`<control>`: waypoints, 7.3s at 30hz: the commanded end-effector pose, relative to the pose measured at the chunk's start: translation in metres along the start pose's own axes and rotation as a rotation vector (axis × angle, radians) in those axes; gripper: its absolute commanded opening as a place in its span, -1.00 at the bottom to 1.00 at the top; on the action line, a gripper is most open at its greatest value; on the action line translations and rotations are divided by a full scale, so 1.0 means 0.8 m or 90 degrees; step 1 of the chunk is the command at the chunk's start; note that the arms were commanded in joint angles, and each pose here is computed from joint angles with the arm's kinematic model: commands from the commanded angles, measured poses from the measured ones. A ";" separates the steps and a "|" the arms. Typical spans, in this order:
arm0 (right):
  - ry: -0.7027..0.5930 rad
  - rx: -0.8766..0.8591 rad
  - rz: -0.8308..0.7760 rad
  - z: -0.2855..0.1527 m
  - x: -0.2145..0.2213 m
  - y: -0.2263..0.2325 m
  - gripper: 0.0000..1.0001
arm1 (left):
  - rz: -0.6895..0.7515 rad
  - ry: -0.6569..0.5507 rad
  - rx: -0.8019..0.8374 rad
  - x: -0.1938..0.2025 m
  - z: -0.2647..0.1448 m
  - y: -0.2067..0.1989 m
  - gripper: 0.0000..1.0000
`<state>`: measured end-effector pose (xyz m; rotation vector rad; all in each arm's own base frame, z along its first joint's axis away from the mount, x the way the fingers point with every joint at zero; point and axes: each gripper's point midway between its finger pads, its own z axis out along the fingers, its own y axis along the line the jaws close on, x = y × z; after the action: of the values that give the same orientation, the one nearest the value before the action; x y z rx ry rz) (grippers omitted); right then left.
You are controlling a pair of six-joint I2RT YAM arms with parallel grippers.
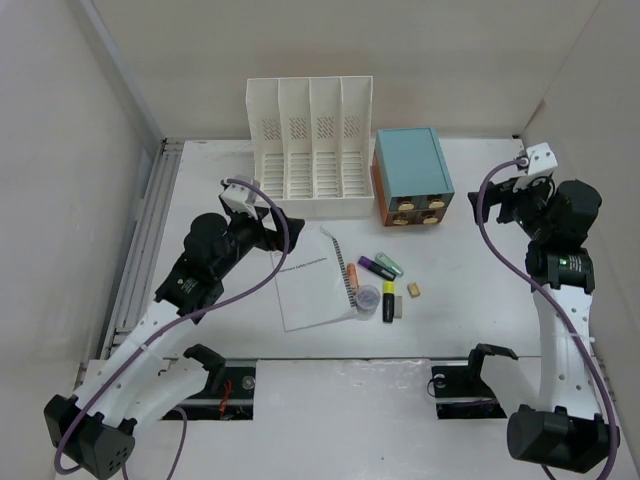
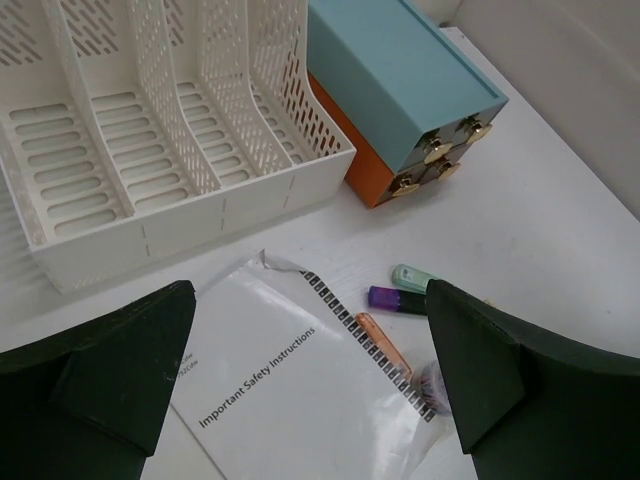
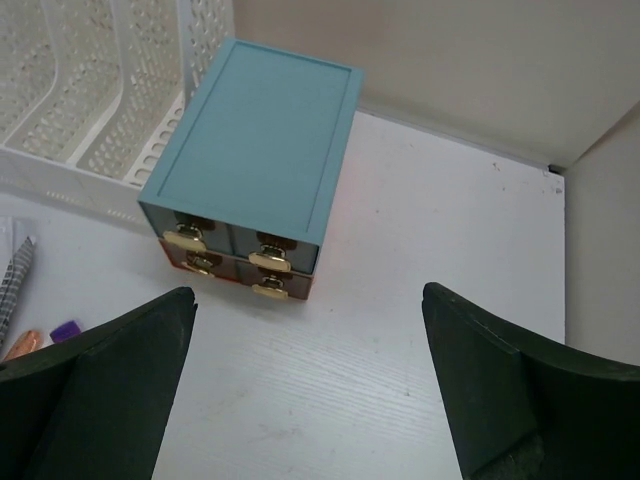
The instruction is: Organize the desk
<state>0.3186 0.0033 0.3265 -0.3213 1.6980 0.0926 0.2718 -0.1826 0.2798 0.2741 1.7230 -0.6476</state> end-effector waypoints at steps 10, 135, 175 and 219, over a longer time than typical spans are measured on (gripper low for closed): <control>0.020 -0.111 -0.103 -0.006 -0.005 0.027 1.00 | -0.201 0.027 0.059 0.012 -0.007 -0.047 0.86; 0.236 -1.043 0.107 0.054 0.114 0.416 1.00 | -0.306 -0.067 0.101 0.134 -0.039 -0.049 -1.00; -0.032 -0.309 -0.039 0.066 -0.046 0.103 1.00 | 0.114 -0.197 -0.346 -0.144 0.247 0.017 -1.00; -0.005 -0.364 -0.017 0.080 -0.014 0.117 1.00 | 0.079 -0.364 -0.359 -0.067 0.314 0.060 -1.00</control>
<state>0.3527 0.1046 0.3112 -0.7341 1.6823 0.5532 0.5102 -0.2725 0.2335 -0.1040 1.3795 -0.0162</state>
